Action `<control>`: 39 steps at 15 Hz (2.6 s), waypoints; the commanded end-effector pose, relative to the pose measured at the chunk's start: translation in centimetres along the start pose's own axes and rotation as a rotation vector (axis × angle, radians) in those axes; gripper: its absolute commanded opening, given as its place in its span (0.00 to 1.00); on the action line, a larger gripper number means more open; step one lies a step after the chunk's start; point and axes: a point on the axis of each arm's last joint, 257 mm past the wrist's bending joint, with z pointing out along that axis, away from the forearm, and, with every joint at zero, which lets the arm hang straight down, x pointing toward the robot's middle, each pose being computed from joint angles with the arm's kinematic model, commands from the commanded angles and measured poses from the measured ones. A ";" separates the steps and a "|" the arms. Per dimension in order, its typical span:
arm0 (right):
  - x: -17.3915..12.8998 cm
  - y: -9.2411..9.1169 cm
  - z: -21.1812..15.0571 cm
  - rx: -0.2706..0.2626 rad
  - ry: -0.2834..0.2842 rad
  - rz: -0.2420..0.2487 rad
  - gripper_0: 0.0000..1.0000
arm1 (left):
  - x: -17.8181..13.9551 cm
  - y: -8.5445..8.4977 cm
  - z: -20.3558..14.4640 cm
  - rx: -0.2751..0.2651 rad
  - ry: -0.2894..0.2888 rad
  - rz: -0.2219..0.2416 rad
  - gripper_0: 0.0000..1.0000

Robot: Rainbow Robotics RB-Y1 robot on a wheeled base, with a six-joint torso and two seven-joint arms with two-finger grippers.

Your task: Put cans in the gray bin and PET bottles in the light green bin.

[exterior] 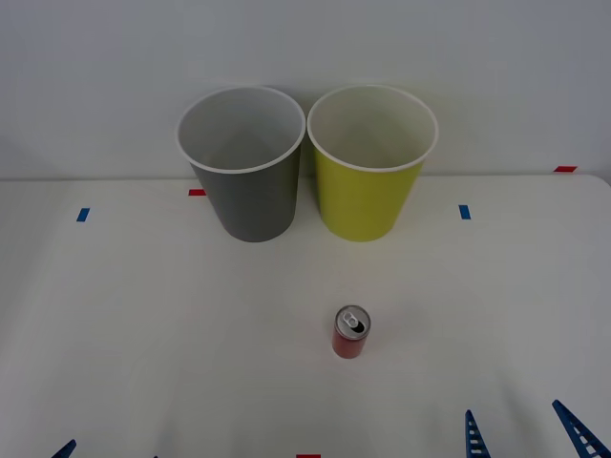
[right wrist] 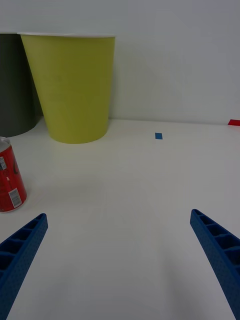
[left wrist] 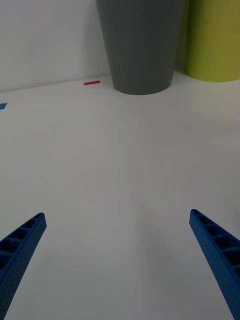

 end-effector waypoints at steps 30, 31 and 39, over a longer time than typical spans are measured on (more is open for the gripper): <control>1.7 -0.6 -0.2 0.010 -0.011 -0.014 1.00 | 0.0 0.0 0.0 0.000 0.000 0.000 1.00; 1.3 -0.6 -0.3 -0.008 -0.021 -0.029 1.00 | 0.0 0.0 0.0 0.000 0.000 0.000 1.00; 1.5 4.1 0.9 -0.165 -0.063 0.015 1.00 | 0.0 0.0 0.0 0.000 0.000 0.000 1.00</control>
